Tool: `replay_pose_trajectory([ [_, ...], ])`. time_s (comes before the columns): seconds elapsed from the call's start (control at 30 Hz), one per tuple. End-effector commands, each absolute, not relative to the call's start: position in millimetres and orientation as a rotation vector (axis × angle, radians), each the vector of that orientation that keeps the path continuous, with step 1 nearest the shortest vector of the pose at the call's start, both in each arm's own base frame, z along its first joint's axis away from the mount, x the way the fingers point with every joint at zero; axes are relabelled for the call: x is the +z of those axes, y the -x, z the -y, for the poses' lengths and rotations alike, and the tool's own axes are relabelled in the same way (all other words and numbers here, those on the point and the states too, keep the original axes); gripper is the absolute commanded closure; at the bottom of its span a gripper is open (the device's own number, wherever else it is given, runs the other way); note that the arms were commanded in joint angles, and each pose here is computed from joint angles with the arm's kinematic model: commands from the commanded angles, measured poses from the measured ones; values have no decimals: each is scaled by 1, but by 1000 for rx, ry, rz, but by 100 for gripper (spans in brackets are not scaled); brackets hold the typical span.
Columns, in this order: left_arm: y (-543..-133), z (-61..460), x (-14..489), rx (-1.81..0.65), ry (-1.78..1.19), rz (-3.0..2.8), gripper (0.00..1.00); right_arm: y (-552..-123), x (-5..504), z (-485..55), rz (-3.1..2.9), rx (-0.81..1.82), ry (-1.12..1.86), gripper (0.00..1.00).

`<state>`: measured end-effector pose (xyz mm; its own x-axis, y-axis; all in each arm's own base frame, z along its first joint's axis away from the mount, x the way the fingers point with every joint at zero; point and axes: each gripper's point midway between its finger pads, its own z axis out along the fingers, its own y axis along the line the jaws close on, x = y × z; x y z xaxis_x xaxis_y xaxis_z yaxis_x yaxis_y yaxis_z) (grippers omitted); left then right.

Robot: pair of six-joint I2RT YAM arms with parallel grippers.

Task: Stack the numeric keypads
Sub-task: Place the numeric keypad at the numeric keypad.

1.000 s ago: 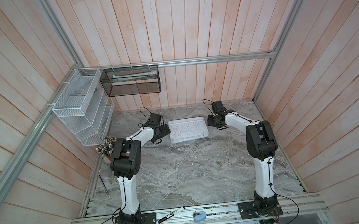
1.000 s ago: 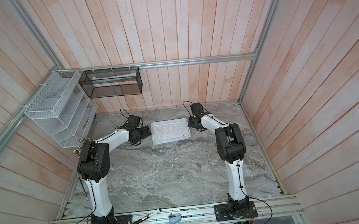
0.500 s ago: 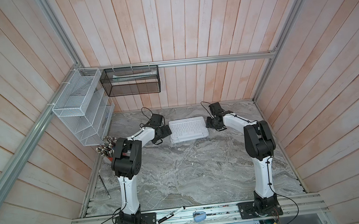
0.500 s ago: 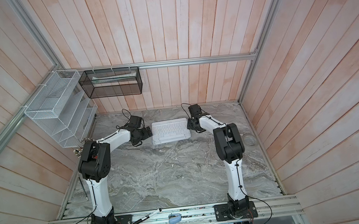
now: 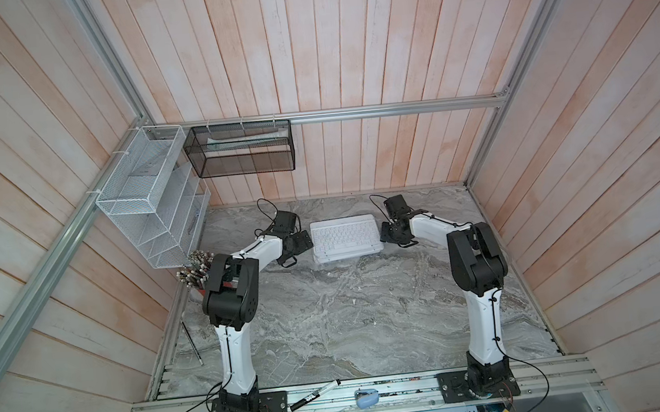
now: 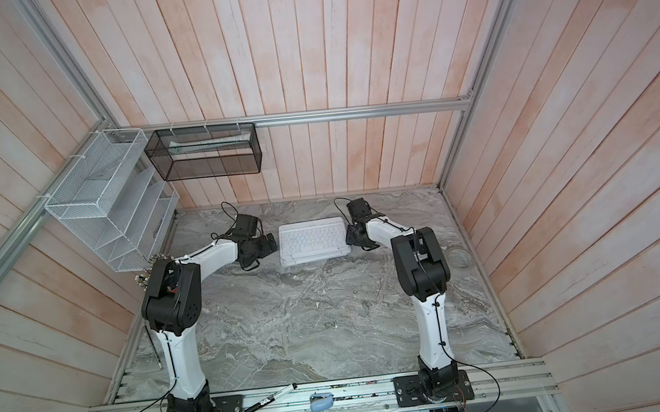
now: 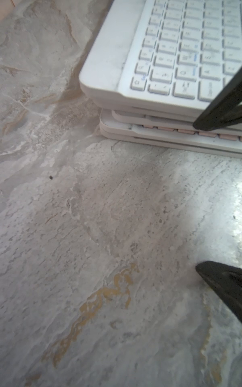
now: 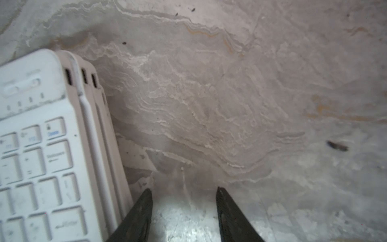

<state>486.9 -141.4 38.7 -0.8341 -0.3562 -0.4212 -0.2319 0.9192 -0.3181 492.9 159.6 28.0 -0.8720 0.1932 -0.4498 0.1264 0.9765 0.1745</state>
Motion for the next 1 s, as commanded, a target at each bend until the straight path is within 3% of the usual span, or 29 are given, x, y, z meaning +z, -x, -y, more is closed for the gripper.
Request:
replay_pose_trajectory([
  [0.0,-476,139,24,-342,417,-2647,1,-473,24,-178,-2688,247,-178,49],
  [0.7,-455,133,15,-348,418,-2660,2,-483,48,-169,-2644,244,-192,49],
  [0.97,-456,90,79,-193,479,-2450,0,-467,120,-141,-2496,232,-193,47],
])
